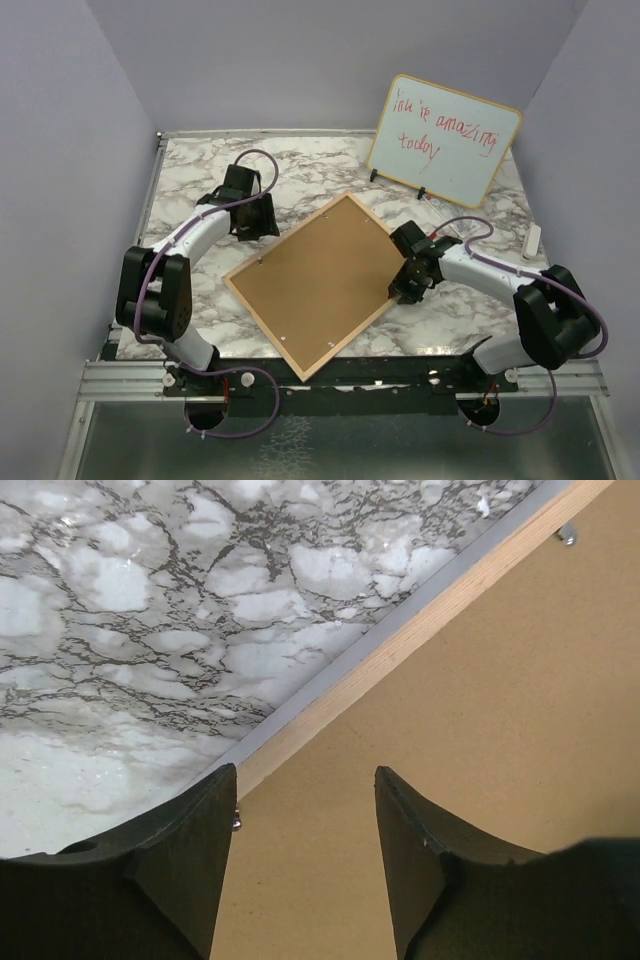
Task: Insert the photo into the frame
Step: Turn over the photo frame at the center of the board.
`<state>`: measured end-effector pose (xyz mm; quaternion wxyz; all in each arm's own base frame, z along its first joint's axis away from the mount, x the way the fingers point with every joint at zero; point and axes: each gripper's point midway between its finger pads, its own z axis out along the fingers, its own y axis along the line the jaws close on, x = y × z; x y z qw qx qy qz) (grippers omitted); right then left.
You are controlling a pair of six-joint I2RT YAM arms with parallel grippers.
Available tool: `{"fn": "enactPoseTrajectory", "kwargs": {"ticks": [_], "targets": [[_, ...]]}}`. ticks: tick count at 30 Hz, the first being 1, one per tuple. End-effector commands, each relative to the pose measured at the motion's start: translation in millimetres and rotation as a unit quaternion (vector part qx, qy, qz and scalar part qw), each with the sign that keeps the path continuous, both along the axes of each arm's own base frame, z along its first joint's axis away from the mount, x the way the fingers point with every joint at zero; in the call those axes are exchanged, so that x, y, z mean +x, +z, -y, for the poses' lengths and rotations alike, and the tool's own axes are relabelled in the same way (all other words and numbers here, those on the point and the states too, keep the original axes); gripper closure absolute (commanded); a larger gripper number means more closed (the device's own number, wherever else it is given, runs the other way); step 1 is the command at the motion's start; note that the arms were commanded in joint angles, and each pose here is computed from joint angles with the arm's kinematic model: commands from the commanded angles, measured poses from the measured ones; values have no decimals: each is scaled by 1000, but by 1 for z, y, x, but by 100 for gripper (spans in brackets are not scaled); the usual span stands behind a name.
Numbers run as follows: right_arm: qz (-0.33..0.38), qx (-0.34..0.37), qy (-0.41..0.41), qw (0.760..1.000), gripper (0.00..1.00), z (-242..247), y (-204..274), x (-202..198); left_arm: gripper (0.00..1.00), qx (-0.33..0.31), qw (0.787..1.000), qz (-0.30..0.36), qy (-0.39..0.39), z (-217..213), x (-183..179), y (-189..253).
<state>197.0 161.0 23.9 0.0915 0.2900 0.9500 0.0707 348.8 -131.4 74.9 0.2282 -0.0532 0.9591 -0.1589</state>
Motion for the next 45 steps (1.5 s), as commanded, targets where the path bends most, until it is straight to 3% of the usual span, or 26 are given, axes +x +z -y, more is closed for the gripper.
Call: {"fn": "enactPoseTrajectory", "kwargs": {"ticks": [1,4,10,17,22,27,31,38,45], "targets": [[-8,-29,-12,999,71,5,-7,8,40,6,999,54,5,2,7,32],[-18,-41,-9,999,77,6,-10,8,38,-8,997,75,-20,18,1,44],[-15,-50,-6,999,100,6,7,13,38,-55,986,119,-102,70,-31,59],[1,-41,23,999,100,-3,54,28,40,-126,954,175,-208,136,-80,76],[2,-30,42,999,100,-10,71,31,39,-123,933,242,-235,166,-112,100],[-13,-13,51,999,100,-19,72,30,31,-86,924,297,-225,174,-132,115],[-21,-5,56,998,100,-24,74,30,27,-17,922,304,-240,182,-145,106],[-33,6,63,997,100,-31,79,31,22,90,893,317,-306,213,-185,91],[-43,18,63,997,100,-34,80,31,18,182,869,338,-313,225,-201,78]]}}
